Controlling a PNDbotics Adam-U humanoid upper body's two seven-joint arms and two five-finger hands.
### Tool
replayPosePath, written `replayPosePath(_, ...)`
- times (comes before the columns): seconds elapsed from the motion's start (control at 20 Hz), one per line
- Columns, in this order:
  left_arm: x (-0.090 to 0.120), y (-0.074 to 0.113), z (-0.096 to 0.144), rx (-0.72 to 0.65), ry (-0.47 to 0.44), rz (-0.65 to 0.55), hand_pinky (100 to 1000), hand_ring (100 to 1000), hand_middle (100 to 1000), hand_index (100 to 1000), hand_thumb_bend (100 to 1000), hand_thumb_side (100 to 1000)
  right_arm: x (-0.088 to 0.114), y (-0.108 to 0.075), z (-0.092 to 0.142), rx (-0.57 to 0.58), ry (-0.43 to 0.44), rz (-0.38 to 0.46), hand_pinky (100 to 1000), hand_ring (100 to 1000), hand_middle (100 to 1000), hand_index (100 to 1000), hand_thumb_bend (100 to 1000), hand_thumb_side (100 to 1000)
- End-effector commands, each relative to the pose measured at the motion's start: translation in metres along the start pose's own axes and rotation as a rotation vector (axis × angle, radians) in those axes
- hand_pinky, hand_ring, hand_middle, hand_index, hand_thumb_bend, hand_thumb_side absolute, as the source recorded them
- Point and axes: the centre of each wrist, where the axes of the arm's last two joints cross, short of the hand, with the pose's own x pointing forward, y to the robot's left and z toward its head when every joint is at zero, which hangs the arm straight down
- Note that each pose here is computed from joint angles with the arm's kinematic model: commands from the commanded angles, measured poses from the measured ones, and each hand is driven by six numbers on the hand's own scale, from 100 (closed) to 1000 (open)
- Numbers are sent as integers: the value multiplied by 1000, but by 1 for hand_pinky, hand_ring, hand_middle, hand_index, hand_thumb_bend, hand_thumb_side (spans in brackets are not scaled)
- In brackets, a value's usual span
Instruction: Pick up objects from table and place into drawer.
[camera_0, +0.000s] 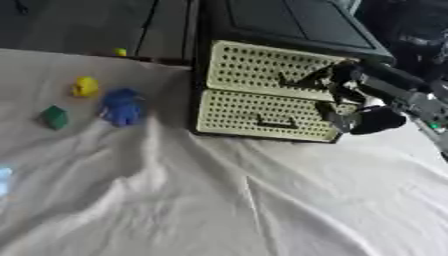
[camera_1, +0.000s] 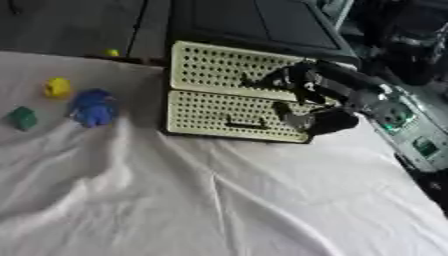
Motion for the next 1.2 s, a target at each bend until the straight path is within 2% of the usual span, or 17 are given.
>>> replayPosePath(0.05,3,-1,-6,-12,-26,-1,558,578,680,850,202,913,1,-7,3,21,12,37,339,100,100,831,100,391)
replayPosePath(0.5,3,-1,-6,-8,-27,-2,557,577,678,851,203,917,4,1,9,60,14,42,337,100,100,751,100,380)
replayPosePath(0.7,3,-1,-6,-7,-25,-2,558,577,678,851,203,917,10,0,8,47,-8,42,336,100,100,759,100,380)
replayPosePath(0.9,3,-1,-4,-7,-16,-3,557,577,678,851,203,918,16,-13,6,-45,-36,26,333,100,100,836,100,369)
replayPosePath(1.2,3,0,-2,-9,-4,-6,558,577,678,850,203,918,29,-36,5,-183,-67,1,327,100,100,820,100,351)
